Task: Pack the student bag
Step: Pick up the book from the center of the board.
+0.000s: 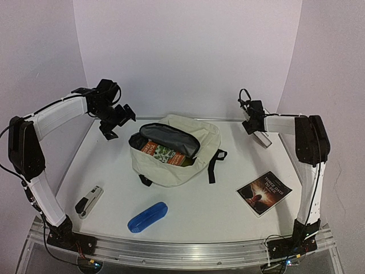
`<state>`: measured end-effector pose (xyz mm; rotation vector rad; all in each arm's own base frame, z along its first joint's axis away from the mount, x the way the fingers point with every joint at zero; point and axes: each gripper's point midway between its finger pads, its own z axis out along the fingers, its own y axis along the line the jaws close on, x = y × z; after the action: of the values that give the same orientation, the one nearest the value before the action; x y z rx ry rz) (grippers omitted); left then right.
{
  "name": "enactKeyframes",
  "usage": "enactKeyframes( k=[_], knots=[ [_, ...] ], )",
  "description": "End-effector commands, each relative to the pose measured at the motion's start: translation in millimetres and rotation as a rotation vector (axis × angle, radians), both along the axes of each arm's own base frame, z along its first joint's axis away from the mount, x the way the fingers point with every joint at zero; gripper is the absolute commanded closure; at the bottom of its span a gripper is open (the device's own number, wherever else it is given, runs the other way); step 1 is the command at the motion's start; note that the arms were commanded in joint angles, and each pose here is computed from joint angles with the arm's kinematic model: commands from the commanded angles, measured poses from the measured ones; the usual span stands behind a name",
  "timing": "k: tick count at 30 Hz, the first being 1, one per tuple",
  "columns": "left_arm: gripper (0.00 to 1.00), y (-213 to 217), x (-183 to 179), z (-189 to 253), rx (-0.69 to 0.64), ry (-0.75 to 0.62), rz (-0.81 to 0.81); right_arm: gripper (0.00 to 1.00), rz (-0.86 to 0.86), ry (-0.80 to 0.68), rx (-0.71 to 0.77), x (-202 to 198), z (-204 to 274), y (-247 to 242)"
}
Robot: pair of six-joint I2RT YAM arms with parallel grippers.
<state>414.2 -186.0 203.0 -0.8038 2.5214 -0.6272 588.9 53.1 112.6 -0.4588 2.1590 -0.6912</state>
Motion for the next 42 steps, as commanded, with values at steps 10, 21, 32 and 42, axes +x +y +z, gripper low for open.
enactKeyframes(
  k=[10,21,32,42],
  knots=[
    [0.0,-28,28,53,-0.027,-0.217,-0.199,1.0,0.266,-0.111,0.355,-38,182,53],
    [0.0,-78,38,79,-0.09,-0.37,-0.46,1.0,0.595,-0.099,0.57,-95,282,107],
    [0.0,-155,28,122,-0.064,-0.615,-0.77,1.0,0.807,-0.053,0.696,-153,322,155],
    [0.0,-220,-13,156,-0.036,-0.906,-1.022,1.0,0.981,0.016,0.855,-193,338,206]
  ],
)
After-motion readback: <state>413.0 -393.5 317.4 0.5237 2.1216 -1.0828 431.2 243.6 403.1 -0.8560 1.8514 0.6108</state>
